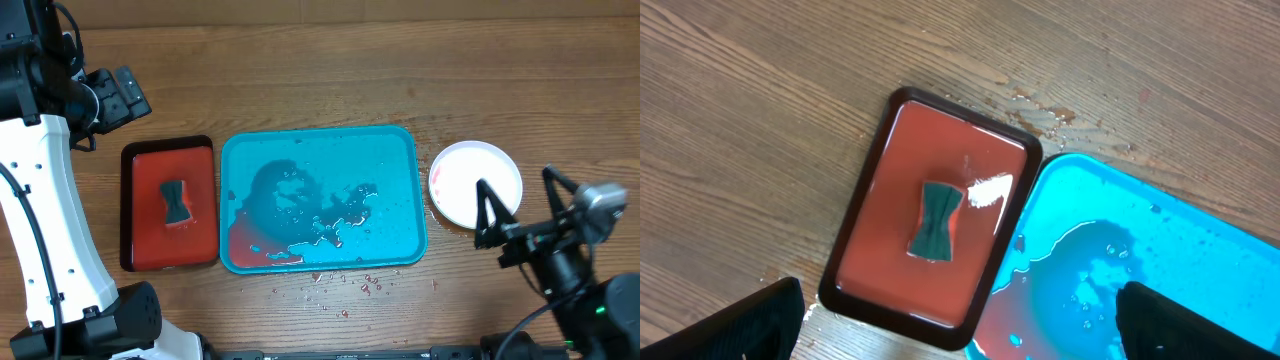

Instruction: Clean dirty plates on tray and stack at the side

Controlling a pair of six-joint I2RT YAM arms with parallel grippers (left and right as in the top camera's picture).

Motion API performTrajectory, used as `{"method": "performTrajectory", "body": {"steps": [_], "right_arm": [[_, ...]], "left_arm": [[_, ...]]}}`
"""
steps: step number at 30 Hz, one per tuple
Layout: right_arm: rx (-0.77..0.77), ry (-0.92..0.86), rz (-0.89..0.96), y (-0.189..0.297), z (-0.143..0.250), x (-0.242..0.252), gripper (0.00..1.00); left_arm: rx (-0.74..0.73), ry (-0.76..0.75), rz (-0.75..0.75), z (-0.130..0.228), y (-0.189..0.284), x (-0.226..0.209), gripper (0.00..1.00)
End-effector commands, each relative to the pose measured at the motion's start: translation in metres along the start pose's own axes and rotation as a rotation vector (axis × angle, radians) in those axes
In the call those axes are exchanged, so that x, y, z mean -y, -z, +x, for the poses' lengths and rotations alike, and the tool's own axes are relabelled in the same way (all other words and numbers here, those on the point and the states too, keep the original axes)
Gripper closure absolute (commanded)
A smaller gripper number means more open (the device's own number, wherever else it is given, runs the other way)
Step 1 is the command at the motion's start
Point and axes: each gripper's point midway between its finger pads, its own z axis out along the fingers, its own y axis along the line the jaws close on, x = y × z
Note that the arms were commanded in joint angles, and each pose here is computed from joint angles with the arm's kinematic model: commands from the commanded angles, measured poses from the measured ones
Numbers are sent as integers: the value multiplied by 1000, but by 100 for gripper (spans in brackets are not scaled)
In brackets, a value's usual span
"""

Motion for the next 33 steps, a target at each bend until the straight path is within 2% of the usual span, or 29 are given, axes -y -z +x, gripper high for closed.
{"method": "performTrajectory", "body": {"steps": [1,5,10,21,26,33], "right_arm": [[69,27,-44,-2,37,4,0],[180,50,-61,-9,64,11,0],[232,60,-72,-15,94,19,0],[101,32,-49,-31,156,34,0],[38,23,-166,-30,170,15,0],[26,21,-173,-30,172,14,0]], "left_arm": [[-1,9,5,0,0,2,0],[-1,9,5,0,0,2,0],[-1,9,5,0,0,2,0],[-1,9,6,0,0,2,0],[-1,9,5,0,0,2,0],[-1,9,6,0,0,2,0]]}}
